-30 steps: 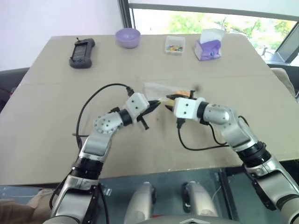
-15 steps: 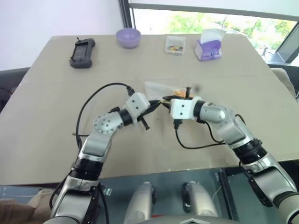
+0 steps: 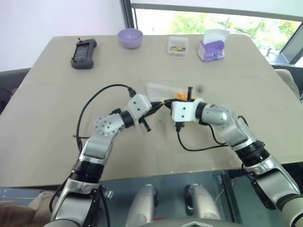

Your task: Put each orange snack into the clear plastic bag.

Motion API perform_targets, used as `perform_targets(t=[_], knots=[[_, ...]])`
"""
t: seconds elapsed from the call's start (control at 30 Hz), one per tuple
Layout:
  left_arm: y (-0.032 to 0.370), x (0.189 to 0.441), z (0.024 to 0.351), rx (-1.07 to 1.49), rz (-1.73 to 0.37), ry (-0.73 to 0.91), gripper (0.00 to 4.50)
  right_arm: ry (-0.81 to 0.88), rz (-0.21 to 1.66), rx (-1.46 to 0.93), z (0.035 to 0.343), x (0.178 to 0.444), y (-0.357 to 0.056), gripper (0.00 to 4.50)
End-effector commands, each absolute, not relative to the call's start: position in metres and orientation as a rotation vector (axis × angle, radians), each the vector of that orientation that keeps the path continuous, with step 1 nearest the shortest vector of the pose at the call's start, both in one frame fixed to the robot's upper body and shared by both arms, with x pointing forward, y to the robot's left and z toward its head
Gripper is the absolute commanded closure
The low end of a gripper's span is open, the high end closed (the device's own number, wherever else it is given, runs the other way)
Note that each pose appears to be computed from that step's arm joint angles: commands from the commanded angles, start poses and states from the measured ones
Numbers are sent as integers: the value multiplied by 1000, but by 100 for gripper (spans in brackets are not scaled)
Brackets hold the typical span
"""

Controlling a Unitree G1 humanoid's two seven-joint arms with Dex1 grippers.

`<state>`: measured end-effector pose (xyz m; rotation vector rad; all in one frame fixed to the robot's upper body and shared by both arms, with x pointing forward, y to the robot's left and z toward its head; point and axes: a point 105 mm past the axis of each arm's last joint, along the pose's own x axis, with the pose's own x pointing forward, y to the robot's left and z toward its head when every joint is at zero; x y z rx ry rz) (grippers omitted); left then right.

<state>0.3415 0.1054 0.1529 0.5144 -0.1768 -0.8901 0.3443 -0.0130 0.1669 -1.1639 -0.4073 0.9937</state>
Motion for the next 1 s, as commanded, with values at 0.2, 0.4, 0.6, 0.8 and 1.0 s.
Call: perform_targets(t=[0.2, 0.4, 0.6, 0.8, 1.0], knots=[[115, 333, 177, 511, -896, -290, 450, -353, 926, -1147, 174, 353, -37, 445], [122, 332, 177, 508, -893, -291, 450, -321, 901, -1131, 171, 353, -48, 445], [131, 332, 176, 504, -879, -280, 450, -262, 864, -1127, 165, 354, -65, 445], [141, 334, 178, 490, -853, -272, 450, -184, 797, -1139, 157, 358, -93, 445], [147, 336, 179, 472, -843, -264, 450, -123, 722, -1155, 154, 363, -121, 445]])
